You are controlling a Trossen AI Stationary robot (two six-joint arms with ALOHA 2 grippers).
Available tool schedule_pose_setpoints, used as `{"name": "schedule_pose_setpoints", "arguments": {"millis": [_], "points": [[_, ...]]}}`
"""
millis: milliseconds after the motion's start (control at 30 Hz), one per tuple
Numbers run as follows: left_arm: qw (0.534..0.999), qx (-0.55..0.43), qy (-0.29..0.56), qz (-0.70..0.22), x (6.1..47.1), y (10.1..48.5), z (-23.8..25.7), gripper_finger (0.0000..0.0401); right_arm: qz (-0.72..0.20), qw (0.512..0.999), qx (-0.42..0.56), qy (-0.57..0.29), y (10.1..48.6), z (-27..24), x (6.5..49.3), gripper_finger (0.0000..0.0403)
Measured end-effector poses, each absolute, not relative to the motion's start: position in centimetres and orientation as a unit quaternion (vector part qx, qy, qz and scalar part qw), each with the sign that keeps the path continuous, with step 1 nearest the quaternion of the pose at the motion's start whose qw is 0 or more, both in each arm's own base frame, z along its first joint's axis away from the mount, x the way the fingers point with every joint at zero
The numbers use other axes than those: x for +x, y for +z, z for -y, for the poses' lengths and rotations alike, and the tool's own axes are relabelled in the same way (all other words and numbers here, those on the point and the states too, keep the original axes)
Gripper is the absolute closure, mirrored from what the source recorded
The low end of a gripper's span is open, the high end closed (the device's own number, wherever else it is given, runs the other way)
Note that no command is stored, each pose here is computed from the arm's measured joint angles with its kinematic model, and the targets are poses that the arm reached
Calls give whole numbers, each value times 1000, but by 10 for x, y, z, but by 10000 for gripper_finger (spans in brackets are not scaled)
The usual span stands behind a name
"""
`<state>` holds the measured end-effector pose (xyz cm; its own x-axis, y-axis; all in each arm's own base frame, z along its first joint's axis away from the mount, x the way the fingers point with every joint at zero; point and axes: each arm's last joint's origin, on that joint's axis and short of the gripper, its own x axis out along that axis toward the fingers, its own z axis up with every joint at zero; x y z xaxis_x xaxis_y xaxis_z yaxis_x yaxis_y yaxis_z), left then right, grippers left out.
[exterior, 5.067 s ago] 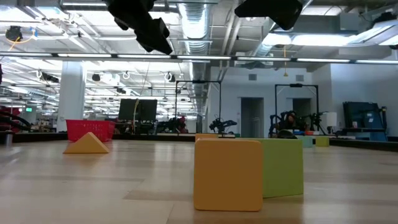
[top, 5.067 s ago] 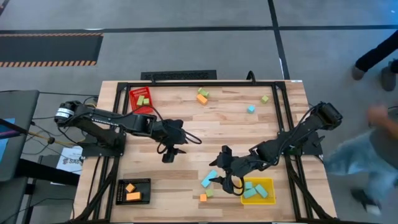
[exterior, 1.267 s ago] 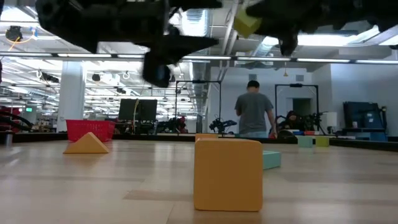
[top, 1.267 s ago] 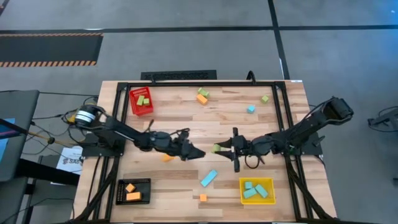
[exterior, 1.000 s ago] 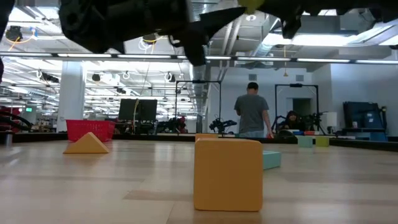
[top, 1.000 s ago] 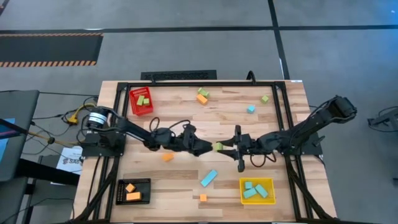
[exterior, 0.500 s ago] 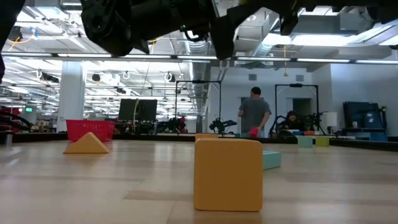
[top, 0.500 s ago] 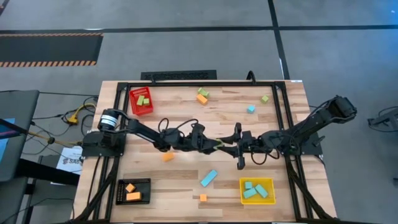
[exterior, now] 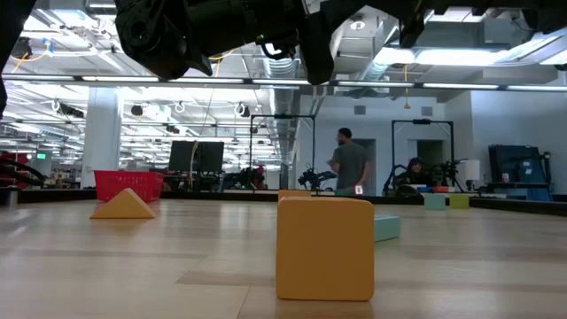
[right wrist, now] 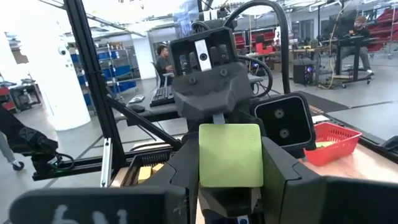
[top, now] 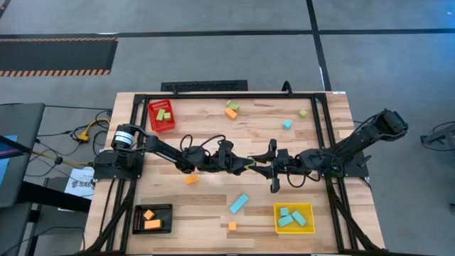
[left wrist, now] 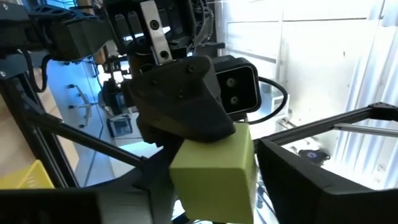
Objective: Sort & place blocks by color
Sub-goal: Put the green block into the red bin
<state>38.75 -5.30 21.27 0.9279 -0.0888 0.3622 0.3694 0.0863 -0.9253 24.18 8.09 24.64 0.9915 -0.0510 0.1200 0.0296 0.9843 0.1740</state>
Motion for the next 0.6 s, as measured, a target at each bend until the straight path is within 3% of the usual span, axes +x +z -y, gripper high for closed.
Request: {"name": "schedule_pose_setpoints", "arguments": {"millis": [167,200,433,600], "points": [[723,-664,-159,105,387,213,53,292,63,995,74,-5,247,-84,241,288],[725,-662,-161,103,388,213,53,293,62,995,72,-3,247,-84,241,277],[764,-620,-159,83,390,211,40,295,58,991,122,1,246,-86,240,119],[806,-579,-123,-6,387,219,21,295,27,993,117,-2,248,-84,233,61]]}}
